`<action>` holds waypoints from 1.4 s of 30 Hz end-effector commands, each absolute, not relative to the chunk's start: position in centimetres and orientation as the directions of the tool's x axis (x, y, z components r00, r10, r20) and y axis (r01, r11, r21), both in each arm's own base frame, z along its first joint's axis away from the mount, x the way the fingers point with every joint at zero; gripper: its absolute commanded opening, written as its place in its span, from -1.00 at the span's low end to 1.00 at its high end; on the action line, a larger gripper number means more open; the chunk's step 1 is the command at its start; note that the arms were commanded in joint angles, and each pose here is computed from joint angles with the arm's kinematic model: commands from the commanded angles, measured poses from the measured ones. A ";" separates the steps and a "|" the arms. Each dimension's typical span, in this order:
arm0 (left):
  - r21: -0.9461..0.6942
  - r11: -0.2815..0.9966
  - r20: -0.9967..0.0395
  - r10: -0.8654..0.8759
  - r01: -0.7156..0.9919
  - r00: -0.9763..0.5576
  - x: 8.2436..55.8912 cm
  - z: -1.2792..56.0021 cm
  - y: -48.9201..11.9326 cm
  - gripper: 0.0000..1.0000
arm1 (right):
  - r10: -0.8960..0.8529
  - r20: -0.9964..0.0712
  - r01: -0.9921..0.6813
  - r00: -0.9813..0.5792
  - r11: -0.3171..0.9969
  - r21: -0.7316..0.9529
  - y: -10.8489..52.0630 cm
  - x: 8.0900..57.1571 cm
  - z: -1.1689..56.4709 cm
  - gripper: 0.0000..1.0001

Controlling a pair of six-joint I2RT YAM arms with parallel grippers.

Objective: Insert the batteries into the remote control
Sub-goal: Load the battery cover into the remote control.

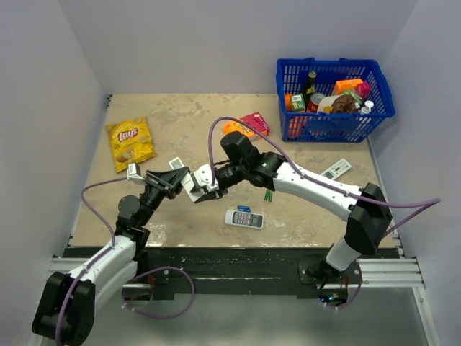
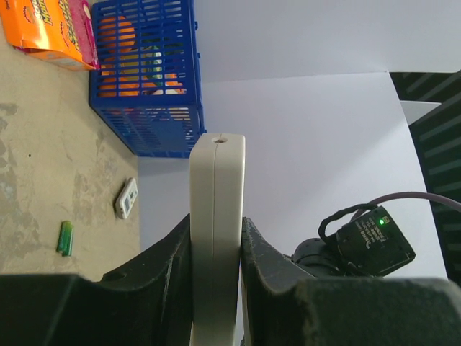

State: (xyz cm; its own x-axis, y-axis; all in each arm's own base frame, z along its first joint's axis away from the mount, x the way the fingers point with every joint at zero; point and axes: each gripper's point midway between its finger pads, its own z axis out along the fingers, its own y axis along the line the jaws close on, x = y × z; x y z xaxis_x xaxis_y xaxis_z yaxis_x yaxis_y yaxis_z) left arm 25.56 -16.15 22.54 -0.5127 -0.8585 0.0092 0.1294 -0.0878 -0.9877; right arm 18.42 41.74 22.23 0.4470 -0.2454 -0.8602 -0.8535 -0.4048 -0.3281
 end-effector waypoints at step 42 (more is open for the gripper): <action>-0.790 -0.346 -0.218 -0.612 0.506 -0.760 15.6 35.1 -19.7 -1.00 | -0.371 -0.842 -0.889 0.391 0.085 -0.450 41.2 31.2 20.5 -0.05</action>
